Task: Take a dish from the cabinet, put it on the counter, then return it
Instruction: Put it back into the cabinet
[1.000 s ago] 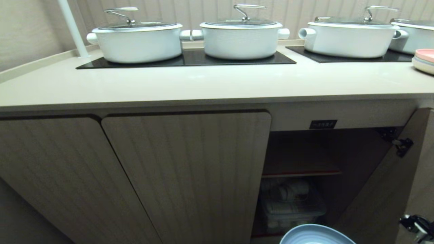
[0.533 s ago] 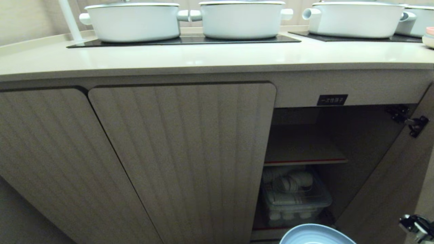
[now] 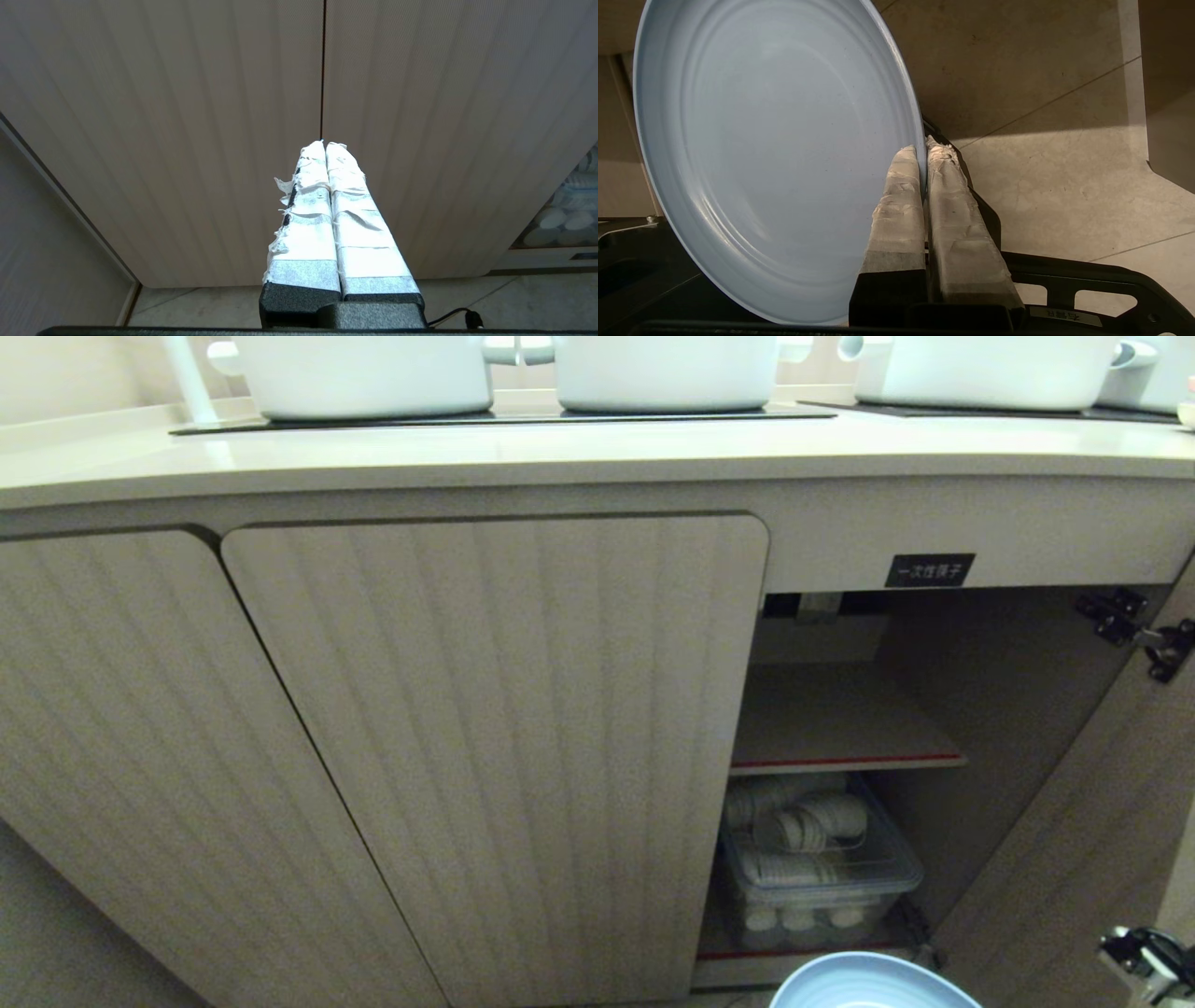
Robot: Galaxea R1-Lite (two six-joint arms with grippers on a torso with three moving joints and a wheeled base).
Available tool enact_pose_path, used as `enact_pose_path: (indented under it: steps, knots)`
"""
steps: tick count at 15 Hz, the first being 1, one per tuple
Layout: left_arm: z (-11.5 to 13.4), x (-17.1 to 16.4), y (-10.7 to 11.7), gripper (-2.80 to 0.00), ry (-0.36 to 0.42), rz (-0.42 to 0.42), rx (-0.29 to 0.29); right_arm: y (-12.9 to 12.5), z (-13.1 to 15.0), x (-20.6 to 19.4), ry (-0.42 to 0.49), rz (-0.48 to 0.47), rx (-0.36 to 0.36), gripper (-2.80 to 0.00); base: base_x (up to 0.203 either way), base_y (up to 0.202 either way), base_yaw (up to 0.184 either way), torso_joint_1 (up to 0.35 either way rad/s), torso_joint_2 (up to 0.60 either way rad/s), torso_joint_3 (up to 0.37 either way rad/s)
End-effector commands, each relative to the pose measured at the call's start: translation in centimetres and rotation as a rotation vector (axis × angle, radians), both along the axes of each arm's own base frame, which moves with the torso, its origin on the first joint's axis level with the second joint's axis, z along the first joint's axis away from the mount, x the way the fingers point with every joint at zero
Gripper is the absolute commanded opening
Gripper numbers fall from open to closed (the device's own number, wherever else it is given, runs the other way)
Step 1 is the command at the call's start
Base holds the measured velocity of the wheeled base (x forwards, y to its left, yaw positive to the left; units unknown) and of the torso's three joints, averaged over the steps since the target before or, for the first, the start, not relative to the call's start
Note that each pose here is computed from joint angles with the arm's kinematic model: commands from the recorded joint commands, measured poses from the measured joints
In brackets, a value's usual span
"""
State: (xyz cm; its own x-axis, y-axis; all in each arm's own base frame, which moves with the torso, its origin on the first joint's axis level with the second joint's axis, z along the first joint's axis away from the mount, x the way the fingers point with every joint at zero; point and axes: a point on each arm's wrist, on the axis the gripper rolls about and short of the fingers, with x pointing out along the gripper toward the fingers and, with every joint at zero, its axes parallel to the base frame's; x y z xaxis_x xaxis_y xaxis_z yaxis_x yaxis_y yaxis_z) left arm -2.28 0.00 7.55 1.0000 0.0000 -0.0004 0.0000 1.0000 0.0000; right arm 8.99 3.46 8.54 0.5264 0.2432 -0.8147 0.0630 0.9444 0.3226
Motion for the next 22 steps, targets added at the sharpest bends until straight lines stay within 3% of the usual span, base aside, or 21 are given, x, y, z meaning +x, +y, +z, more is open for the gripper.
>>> enact_pose_path:
  steps: [1,22]
  knots:
    - [0.0,0.0,0.0,-2.8,0.0,0.0,0.0,0.03,0.01,0.05,0.001,-0.001,0.002,-2.8,0.0,0.0,0.0,0.0,0.0,0.0]
    - [0.0,0.0,0.0,-2.8,0.0,0.0,0.0,0.09,0.37,0.21,-0.019,-0.001,0.009,-2.8,0.0,0.0,0.0,0.0,0.0,0.0]
